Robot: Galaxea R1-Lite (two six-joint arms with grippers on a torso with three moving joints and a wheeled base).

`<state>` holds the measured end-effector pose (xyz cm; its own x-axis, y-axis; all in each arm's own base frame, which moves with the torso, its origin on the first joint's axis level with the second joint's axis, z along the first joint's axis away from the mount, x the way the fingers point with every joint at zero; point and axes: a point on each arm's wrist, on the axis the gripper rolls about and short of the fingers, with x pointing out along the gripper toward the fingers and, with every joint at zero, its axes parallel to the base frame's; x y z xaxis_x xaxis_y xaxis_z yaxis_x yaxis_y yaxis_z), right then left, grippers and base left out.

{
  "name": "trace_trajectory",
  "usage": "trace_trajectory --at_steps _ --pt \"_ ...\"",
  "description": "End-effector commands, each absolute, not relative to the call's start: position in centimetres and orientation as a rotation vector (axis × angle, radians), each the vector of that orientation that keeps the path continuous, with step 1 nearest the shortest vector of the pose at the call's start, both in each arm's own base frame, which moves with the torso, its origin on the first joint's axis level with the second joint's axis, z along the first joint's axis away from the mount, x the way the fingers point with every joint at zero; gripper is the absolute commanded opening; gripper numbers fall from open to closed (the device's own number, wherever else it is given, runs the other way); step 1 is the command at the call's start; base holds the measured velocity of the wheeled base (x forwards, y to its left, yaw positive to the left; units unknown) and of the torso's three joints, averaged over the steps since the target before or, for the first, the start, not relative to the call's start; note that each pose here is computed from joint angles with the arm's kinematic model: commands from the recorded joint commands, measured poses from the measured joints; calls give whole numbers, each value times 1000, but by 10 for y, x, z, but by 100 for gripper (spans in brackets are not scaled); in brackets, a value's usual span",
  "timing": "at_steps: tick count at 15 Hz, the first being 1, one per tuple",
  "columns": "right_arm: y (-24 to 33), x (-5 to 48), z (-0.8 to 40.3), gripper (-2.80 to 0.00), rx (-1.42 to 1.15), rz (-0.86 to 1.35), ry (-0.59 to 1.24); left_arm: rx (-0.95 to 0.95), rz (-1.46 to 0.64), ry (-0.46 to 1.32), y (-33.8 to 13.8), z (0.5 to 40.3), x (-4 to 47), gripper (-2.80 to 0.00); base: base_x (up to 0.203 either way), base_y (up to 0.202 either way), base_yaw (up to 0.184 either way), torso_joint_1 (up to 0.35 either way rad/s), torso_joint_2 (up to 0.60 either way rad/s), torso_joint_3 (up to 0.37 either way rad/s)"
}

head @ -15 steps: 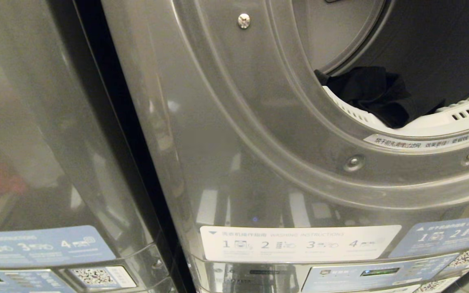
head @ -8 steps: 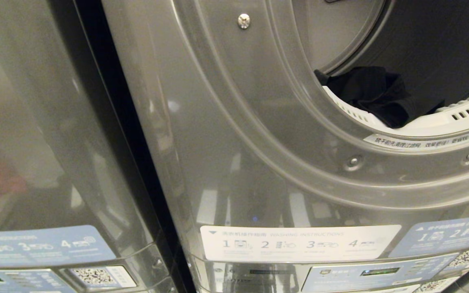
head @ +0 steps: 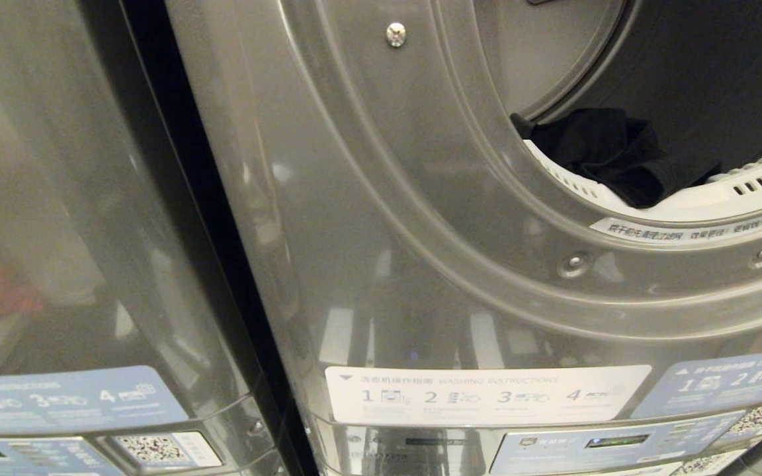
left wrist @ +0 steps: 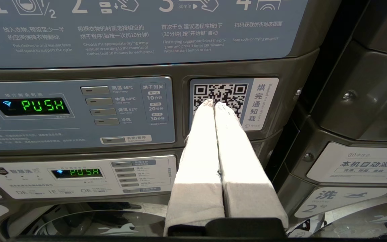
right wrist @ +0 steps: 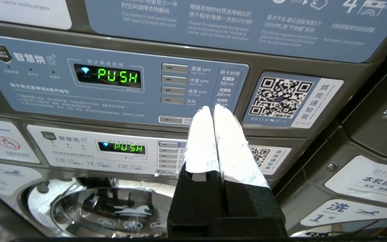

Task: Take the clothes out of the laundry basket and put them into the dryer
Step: Close the dryer

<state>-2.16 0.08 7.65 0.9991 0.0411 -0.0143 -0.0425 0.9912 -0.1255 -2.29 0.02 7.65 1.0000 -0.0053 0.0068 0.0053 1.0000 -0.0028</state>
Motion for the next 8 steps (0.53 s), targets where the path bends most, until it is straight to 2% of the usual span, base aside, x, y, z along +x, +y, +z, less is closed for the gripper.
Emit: trace_trajectory --at_steps 1,8 --pt "1 -23 76 -280 -126 43 -6 -3 -5 -8 0 77 -23 -280 0 0 0 0 0 0" --pt "1 -23 75 -280 -127 43 -4 -2 -6 -9 0 77 -23 -280 0 0 0 0 0 0"
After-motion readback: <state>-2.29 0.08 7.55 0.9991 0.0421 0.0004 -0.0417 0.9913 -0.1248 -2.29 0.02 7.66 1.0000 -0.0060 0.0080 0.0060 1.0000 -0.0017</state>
